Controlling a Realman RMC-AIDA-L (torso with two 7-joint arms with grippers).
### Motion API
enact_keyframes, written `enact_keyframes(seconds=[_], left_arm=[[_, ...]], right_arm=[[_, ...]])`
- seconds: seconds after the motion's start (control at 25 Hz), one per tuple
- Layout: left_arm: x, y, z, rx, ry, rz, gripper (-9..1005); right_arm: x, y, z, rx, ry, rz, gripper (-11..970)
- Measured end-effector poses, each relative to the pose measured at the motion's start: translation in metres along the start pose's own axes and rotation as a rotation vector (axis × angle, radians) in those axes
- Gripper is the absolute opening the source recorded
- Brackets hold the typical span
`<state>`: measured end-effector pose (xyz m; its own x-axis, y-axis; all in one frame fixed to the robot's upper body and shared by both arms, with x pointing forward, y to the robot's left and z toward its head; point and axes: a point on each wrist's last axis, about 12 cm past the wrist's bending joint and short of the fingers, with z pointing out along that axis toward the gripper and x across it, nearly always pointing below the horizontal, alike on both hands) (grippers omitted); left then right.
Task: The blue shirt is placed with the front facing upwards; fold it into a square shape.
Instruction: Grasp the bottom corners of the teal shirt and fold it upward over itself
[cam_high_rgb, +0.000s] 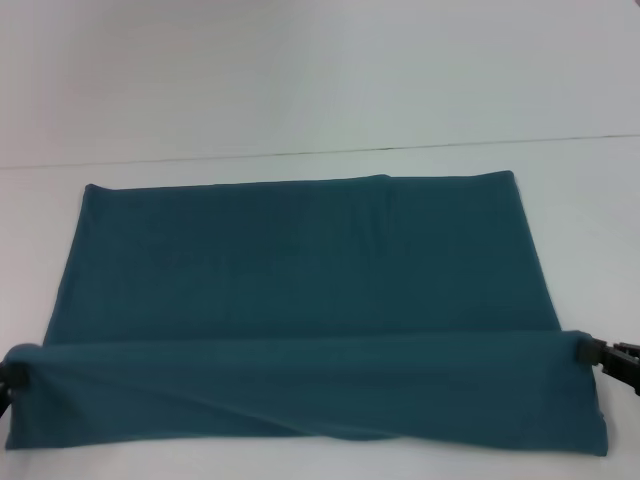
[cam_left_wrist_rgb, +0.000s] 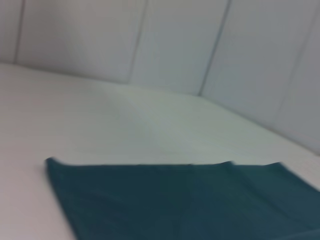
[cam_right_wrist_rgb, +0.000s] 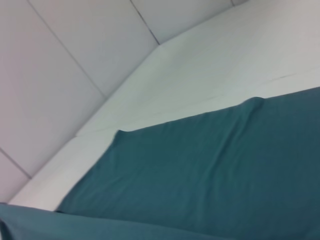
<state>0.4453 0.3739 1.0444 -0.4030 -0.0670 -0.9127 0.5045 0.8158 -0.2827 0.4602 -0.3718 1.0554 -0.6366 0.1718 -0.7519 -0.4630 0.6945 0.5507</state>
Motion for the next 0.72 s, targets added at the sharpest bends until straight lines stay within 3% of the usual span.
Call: enact_keyframes(seconds=[0.28,0.72], left_arm=[[-0.006,0.006,0.034,-0.033,0.014,-0.008,19],[-0.038,0.015,0.089,-0.066,0.04,0.026,19]], right_arm=[[-0.015,-0.009,0.024,0.055,-0.008,-0.019,40],[-0.054,-0.017,0.051,0.129,-0.047,-0.078,40]])
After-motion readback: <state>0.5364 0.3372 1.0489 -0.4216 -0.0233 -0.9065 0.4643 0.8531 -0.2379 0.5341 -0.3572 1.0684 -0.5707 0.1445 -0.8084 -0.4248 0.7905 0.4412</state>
